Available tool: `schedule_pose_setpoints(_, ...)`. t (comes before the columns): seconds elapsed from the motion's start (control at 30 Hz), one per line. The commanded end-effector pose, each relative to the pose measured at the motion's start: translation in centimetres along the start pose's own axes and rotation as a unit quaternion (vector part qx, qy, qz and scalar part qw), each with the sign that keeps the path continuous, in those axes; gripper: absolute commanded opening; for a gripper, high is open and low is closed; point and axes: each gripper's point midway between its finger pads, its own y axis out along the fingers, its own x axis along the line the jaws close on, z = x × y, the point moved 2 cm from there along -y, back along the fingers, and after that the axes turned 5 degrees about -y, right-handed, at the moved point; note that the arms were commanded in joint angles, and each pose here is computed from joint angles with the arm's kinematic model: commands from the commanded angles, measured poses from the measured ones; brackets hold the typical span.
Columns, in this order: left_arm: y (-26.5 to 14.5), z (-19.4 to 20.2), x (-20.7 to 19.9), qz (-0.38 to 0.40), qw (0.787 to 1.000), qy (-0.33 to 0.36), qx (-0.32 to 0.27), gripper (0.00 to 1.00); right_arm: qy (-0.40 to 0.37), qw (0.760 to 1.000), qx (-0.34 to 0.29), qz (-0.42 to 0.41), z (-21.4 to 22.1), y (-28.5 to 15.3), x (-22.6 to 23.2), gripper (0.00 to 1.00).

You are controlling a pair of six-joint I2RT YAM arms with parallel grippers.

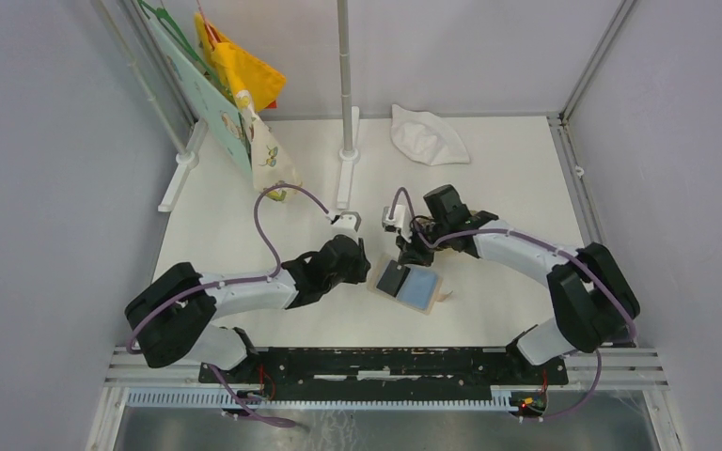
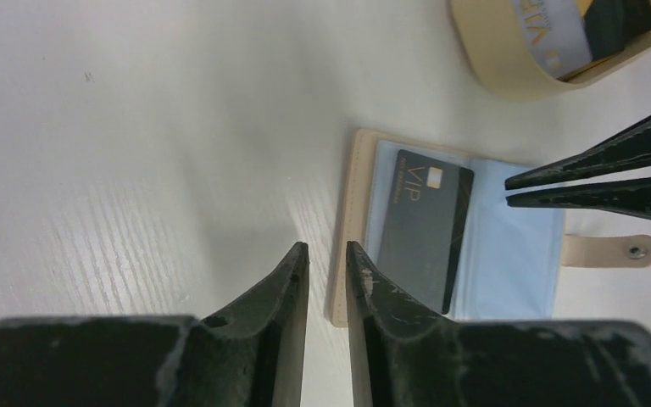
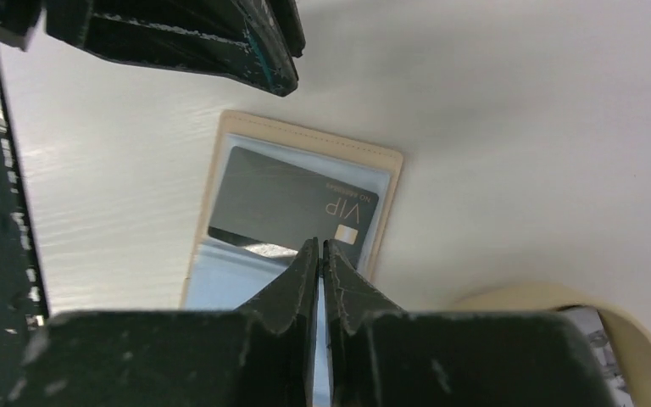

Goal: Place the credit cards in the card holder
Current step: Insert the credit card into the card holder.

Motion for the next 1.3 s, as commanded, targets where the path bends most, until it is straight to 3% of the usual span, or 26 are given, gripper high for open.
schedule_pose_setpoints(0.0,1.3,-0.5,0.1,-0.001,1.000,0.015,-0.004,0.28,-0.058,0.988,0.138,0.030,3.6,0.8,-1.8,0.09)
schedule_pose_setpoints(0.27,2.2,0.7,1.0,-0.011,1.000,0.018,0.009,0.28,-0.070,0.979,0.187,0.046,5.8,1.0,-1.9,0.09)
schedule_pose_setpoints(0.8,1.6,3.9,1.0,0.040,0.998,-0.015,0.050,0.27,-0.085,0.979,0.187,-0.014,4.4,4.4,0.0,0.11)
schedule_pose_setpoints(0.97,0.8,3.8,1.0,0.050,0.997,-0.029,0.043,0.27,-0.087,0.980,0.174,-0.033,3.6,4.8,0.7,0.15)
schedule_pose_setpoints(1.27,-1.9,1.4,1.8,0.039,0.999,-0.033,-0.011,0.28,-0.145,0.978,0.152,0.010,2.2,2.4,0.4,0.21)
